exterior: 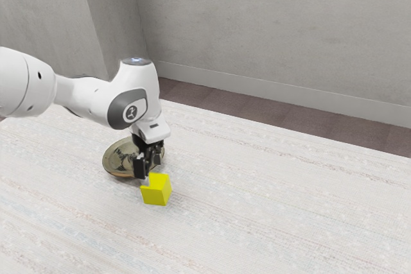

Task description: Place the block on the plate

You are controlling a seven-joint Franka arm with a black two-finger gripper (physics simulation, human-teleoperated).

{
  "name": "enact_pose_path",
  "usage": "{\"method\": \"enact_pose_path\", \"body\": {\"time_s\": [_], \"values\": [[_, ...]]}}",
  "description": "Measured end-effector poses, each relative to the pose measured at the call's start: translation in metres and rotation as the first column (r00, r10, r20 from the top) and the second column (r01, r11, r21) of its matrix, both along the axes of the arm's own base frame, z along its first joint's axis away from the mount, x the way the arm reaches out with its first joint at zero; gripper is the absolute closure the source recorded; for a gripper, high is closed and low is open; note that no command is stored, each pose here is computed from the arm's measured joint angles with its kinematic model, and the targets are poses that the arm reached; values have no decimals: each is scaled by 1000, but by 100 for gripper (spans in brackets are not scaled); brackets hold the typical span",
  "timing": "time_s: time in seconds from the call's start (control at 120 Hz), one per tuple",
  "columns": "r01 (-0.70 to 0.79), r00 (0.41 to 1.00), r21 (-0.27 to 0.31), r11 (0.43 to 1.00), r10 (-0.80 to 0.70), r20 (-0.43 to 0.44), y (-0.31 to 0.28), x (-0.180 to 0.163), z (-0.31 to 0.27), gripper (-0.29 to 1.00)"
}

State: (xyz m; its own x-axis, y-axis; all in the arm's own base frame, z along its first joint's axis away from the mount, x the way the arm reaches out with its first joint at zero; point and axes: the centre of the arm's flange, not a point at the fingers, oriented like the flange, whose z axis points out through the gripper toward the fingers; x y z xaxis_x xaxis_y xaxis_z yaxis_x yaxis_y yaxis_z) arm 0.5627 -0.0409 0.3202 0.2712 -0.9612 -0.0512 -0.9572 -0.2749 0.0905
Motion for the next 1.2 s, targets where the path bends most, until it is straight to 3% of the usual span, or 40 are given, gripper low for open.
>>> {"method": "enact_pose_path", "body": {"time_s": [0.583,0.633,0.717,0.783,1.2], "values": [[-25,999,22,999,25,-24,-1,12,-70,0],[-24,999,23,999,25,-21,-2,13,-70,6],[-22,1000,24,999,23,-14,-3,13,-70,27],[-20,1000,25,1000,20,-8,-5,14,-69,30],[-55,993,1,999,54,107,8,18,31,38]]}}
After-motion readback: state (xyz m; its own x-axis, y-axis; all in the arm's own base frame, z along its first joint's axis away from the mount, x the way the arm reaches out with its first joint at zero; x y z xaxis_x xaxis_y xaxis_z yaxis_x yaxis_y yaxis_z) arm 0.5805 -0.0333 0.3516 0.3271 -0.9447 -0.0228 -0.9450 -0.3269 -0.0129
